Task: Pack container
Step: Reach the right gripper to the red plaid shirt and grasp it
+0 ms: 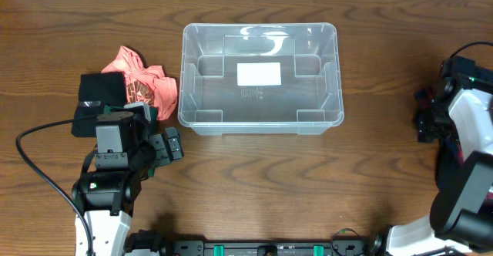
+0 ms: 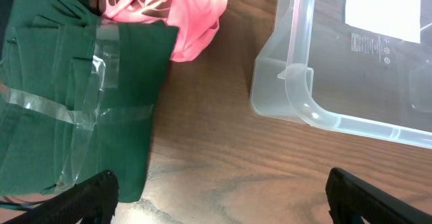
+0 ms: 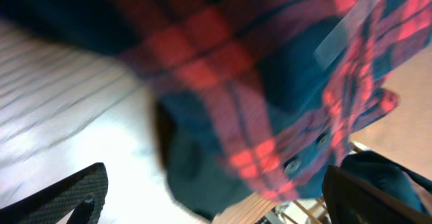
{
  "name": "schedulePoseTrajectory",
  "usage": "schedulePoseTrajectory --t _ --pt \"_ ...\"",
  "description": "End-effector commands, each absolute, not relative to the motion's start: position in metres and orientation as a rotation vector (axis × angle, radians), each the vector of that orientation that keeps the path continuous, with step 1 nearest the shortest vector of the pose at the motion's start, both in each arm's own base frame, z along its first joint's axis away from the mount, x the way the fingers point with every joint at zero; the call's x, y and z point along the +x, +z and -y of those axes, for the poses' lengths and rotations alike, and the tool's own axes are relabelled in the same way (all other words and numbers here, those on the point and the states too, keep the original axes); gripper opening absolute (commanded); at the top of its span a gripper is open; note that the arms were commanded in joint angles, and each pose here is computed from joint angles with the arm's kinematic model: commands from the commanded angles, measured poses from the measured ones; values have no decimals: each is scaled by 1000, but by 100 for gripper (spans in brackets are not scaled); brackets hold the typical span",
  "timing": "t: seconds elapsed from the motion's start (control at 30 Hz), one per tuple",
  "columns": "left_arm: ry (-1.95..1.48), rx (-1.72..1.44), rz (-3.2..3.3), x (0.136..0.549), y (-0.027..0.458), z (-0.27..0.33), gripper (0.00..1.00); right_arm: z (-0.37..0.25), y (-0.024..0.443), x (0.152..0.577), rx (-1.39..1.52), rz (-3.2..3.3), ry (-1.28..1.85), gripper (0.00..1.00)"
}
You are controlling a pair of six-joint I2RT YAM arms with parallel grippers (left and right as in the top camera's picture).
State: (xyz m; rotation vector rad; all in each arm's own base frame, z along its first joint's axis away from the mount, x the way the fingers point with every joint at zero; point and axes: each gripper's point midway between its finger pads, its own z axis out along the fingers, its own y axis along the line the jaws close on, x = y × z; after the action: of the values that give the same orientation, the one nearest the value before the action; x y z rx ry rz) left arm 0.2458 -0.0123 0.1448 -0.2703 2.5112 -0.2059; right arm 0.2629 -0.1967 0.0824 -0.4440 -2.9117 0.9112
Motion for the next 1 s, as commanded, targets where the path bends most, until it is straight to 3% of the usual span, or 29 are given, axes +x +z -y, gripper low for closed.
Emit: schedulePoseTrajectory --t 0.0,0.47,0.67,0.83,0.97 --pt "-214 -285 -2489 249 154 13 98 218 88 265 -467 2847 1065 99" --pt "-214 -285 -2489 249 154 13 98 239 47 260 -503 2804 976 98" --pt "-214 -285 -2489 249 154 13 98 243 44 265 -547 2840 955 69" --pt "-214 -285 -2489 249 154 13 98 238 40 272 -553 2884 909 61" --pt "-214 -285 -2489 249 154 13 98 236 41 274 -544 2889 911 67"
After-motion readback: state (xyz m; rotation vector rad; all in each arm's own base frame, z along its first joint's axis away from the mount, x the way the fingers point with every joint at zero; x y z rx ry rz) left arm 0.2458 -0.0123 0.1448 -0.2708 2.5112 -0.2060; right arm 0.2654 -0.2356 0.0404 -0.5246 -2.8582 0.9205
